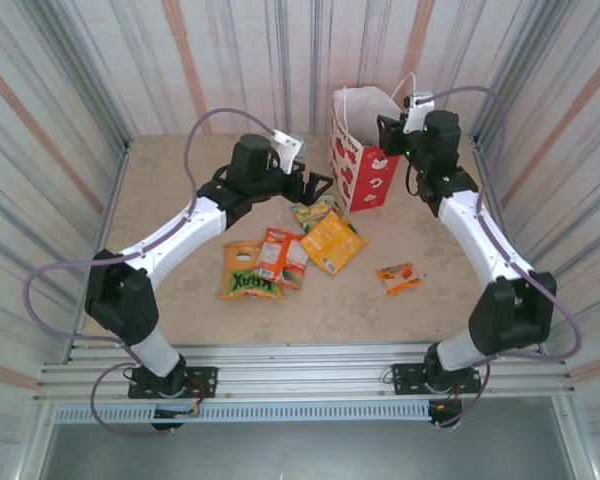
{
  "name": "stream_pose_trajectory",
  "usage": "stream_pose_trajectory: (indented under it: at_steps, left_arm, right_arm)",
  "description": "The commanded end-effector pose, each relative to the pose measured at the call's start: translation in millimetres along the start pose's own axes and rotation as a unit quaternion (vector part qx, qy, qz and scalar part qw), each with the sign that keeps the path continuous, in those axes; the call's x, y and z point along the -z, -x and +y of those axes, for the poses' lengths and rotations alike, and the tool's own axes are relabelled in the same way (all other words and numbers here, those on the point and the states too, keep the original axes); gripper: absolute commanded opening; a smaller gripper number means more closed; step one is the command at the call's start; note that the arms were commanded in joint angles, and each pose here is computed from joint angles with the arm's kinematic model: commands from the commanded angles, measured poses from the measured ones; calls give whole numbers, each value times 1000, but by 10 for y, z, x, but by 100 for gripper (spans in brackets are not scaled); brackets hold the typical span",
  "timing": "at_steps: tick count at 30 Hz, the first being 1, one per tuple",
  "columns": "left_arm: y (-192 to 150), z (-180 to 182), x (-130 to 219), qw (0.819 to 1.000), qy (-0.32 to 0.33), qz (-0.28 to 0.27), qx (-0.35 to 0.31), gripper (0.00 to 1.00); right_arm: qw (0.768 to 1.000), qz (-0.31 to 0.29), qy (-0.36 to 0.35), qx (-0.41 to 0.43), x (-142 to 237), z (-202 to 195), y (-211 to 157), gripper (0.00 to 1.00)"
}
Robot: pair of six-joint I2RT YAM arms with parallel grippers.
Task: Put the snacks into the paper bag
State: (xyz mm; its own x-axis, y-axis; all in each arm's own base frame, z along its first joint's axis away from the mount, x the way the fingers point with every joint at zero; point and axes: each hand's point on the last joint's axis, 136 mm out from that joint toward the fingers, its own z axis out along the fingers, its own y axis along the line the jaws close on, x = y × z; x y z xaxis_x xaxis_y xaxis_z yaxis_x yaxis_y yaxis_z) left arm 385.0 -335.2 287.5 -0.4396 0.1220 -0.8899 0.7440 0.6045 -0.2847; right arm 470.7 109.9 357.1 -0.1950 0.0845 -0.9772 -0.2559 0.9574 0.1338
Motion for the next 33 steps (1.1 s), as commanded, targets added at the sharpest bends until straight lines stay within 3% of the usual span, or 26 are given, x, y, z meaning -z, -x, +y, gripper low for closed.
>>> stream_pose_trajectory:
  at_steps: [1, 6, 11, 17, 20, 24, 33]
  left_arm:
    - [58, -242, 112, 999, -22, -14, -27, 98]
    - [-100, -338, 75, 1000, -27, 1, -14, 98]
    - [-395, -377, 40, 998, -37, 33, 40, 98]
    - [-847, -413, 55, 993, -32, 77, 89, 97]
    - [-1009, -382, 140, 988, -21, 71, 132, 97]
    - [-1123, -344, 280, 987, -10, 49, 152, 97]
    - [-1569, -282, 557, 977, 28, 97, 186, 98]
  right_arm:
    - [999, 23, 6, -25, 295, 67, -138, 58]
    - [996, 65, 4, -64, 633, 86, -546, 58]
    - [986, 109, -1, -125, 939, 125, -1035, 58]
    - [970, 171, 42, -167, 1132, 371, -1602, 58]
    - [960, 206, 51, -185, 1189, 495, -1840, 58]
    - [959, 206, 79, -176, 1285, 701, -1940, 59]
    - [938, 271, 133, -167, 1358, 1166, -2350, 60]
